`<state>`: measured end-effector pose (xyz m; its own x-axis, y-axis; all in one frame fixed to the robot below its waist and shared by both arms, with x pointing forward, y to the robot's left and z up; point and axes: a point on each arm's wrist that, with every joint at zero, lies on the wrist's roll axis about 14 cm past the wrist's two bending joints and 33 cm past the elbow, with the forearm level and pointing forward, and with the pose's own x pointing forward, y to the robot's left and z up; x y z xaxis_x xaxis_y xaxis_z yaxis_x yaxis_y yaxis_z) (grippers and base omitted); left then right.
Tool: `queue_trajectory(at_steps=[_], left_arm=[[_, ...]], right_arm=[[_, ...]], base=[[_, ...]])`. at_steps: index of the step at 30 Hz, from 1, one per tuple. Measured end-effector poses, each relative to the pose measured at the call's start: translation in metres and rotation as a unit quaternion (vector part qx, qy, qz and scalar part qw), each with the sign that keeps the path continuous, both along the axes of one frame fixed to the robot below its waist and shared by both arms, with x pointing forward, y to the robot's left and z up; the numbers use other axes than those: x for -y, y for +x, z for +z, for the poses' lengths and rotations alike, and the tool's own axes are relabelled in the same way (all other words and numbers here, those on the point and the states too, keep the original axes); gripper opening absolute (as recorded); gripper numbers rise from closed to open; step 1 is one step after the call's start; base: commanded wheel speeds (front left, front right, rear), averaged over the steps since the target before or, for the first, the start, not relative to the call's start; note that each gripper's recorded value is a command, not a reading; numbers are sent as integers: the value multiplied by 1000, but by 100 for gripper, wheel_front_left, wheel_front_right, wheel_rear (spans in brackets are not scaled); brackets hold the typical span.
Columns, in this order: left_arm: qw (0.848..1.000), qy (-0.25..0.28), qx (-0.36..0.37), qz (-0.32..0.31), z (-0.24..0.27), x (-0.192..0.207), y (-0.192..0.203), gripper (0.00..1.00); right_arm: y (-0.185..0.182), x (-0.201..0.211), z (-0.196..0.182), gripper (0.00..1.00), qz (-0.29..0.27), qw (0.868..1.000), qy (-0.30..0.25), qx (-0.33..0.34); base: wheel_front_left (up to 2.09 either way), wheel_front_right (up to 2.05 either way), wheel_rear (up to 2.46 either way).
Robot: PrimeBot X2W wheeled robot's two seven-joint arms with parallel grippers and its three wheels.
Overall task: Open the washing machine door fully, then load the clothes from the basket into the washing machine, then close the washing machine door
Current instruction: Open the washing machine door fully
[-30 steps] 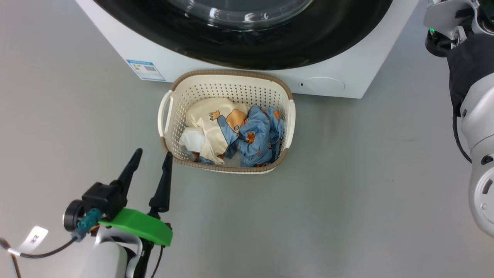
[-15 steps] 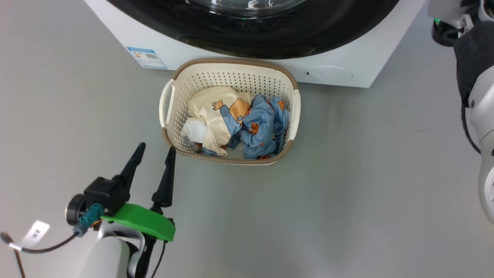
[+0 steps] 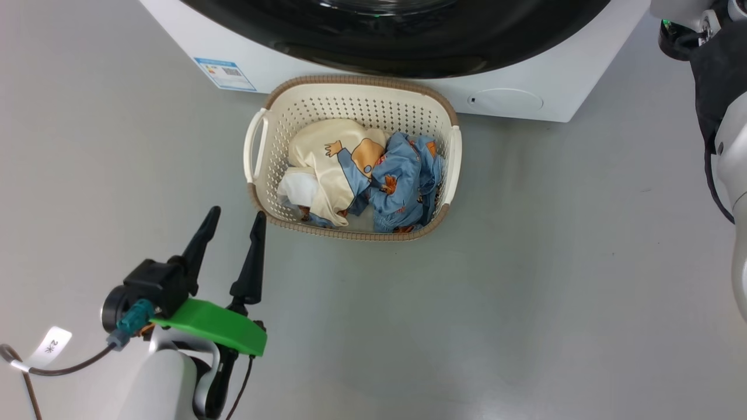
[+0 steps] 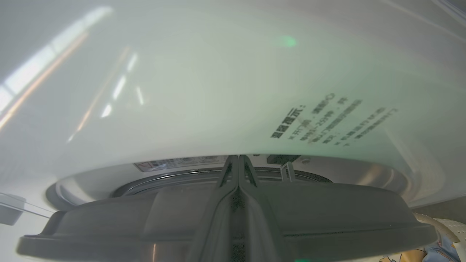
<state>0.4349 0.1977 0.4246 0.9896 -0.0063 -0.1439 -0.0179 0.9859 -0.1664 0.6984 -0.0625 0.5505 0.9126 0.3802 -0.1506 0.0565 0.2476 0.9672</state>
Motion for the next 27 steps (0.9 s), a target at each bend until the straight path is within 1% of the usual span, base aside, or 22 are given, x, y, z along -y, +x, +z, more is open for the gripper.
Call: queue_trajectory(at_steps=[10,27], left_arm=[[1000,-8,-6,6,-5,-2,-1,100],[1000,-7,0,10,1,-4,-2,100]], right_arm=[[4,-6,-4,0,38,999,-13,-9],[-8,-12,-7,0,119,992,-26,-33]], base=[[0,0,0],[0,0,0]])
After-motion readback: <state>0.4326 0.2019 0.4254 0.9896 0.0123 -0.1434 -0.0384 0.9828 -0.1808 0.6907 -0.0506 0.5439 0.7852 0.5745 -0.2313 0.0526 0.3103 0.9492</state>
